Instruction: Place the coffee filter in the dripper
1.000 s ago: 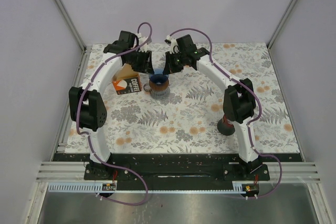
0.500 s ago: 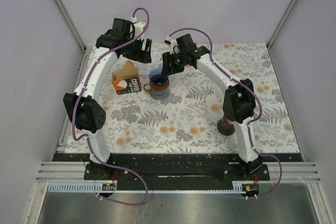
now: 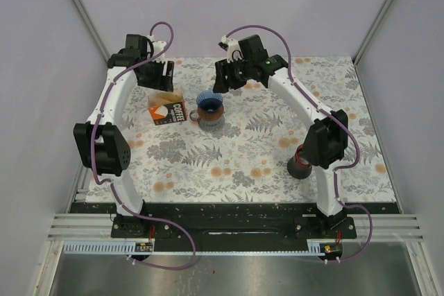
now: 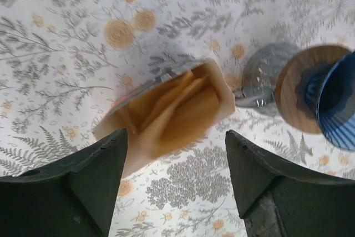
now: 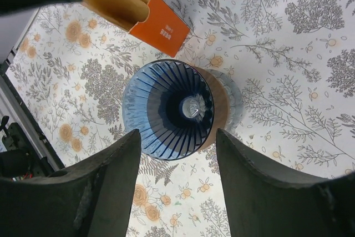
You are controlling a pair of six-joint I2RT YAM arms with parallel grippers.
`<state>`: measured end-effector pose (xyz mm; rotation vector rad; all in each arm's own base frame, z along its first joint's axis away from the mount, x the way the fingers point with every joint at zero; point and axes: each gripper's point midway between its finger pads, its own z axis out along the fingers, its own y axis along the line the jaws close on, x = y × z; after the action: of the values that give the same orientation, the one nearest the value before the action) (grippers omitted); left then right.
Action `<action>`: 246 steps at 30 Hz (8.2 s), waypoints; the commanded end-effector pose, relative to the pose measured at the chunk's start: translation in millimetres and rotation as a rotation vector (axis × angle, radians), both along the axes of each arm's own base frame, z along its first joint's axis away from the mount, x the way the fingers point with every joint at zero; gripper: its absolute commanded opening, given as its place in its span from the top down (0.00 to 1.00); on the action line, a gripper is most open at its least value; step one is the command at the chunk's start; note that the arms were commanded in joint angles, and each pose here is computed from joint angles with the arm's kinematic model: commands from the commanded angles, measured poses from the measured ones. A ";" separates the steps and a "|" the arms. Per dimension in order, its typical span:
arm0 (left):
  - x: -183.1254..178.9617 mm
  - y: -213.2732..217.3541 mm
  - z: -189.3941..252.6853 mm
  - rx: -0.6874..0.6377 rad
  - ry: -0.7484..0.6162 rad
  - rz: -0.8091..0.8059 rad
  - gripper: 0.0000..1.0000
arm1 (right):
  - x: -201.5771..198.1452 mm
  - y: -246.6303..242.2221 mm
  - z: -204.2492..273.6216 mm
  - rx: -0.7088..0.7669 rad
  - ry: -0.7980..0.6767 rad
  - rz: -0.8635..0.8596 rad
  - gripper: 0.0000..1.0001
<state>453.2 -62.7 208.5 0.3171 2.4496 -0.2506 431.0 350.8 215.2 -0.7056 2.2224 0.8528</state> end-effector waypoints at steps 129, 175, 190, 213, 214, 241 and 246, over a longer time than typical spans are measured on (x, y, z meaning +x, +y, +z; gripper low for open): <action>-90.2 -138.4 100.1 0.035 -0.271 -0.777 1.00 | -35.8 13.2 69.9 0.085 -0.434 0.265 0.52; -23.6 -86.1 40.0 -0.095 -0.087 -0.297 0.23 | -6.1 28.9 6.0 -0.219 -0.151 0.059 0.55; -19.1 -53.7 62.2 -0.124 -0.138 -0.210 0.20 | -6.4 36.9 79.9 -0.105 -0.369 0.121 0.41; -26.1 -66.5 25.4 -0.356 -0.002 0.026 0.20 | -32.6 57.4 -69.6 -0.330 -0.107 0.236 1.00; -26.8 -67.3 22.6 -0.362 0.008 0.028 0.20 | -33.4 58.4 -73.6 -0.335 -0.102 0.237 1.00; -45.9 -99.1 0.3 -0.465 0.084 0.040 0.30 | -26.0 43.8 -149.1 -0.500 -0.003 0.185 1.00; -44.6 -99.2 8.1 -0.470 0.066 0.040 0.34 | -27.5 45.8 -139.8 -0.482 -0.008 0.190 1.00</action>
<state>402.3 -157.4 178.8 0.0313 2.4881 -0.7765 413.4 398.6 108.9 -1.1072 2.3291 0.4176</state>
